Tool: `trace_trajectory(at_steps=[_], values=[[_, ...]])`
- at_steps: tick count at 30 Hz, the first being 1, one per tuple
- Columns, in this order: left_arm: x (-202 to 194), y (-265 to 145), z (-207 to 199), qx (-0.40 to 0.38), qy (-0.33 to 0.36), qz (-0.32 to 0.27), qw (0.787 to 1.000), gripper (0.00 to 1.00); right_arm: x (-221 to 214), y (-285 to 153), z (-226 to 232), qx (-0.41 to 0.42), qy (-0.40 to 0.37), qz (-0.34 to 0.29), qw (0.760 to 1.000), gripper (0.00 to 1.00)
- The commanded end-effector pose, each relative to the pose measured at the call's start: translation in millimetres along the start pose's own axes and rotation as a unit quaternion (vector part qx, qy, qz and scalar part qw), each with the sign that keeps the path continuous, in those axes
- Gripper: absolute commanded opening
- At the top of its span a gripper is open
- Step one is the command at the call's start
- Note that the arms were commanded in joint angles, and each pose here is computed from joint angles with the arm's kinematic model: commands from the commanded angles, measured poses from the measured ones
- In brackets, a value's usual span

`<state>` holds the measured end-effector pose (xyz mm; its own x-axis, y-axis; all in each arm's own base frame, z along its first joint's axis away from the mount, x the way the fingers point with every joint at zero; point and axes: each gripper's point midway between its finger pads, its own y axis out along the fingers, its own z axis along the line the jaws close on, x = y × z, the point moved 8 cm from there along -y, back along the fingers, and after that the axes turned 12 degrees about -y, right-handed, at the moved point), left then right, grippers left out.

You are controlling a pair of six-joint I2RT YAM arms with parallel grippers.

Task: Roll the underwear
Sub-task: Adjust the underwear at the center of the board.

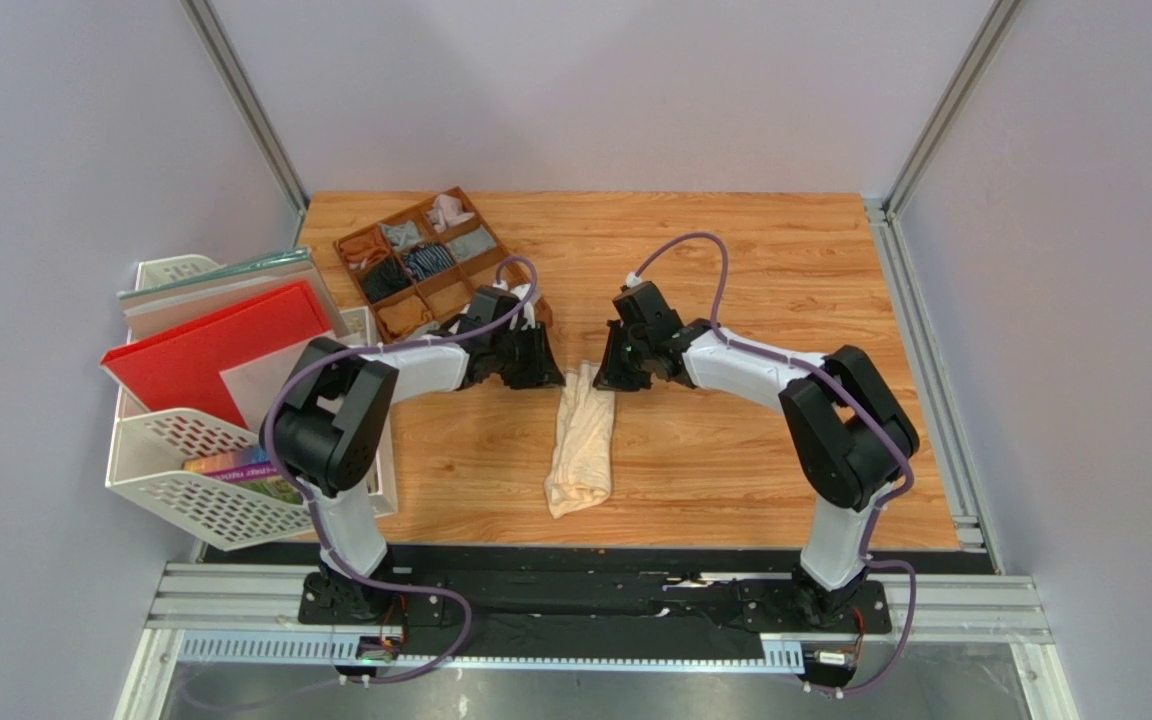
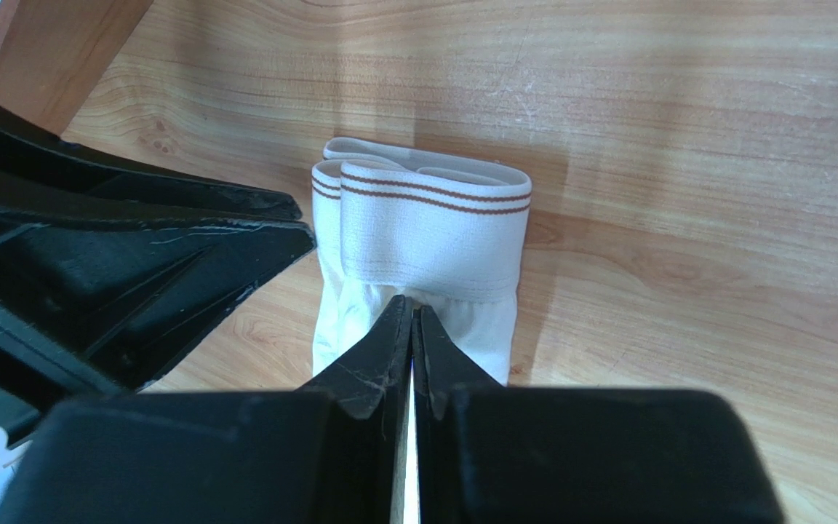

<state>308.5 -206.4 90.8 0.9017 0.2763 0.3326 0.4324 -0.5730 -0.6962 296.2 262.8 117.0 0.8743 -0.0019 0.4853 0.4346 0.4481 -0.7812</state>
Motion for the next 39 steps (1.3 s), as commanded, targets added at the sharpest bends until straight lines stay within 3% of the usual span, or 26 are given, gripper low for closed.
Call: trace_trajectory(at_steps=[1, 23, 26, 33, 39], values=[[17, 9, -10, -0.021, 0.017, -0.014, 1.0, 0.31, 10, 8, 10, 0.021, 0.0, -0.02, 1.0, 0.06], [9, 27, 1, -0.02, 0.0, 0.012, 1.0, 0.29, 2, 39, 19, 0.053, -0.011, -0.006, 0.999, 0.05], [12, 18, -4, -0.02, 0.009, 0.001, 1.0, 0.32, -5, 43, 14, 0.048, -0.012, 0.005, 0.999, 0.05], [8, 2, -6, -0.027, 0.002, -0.016, 1.0, 0.59, -19, 38, 6, 0.05, -0.023, 0.02, 0.998, 0.04], [9, 13, -7, -0.062, -0.013, -0.008, 0.998, 0.62, -26, 34, 4, 0.053, -0.029, 0.024, 0.998, 0.04]])
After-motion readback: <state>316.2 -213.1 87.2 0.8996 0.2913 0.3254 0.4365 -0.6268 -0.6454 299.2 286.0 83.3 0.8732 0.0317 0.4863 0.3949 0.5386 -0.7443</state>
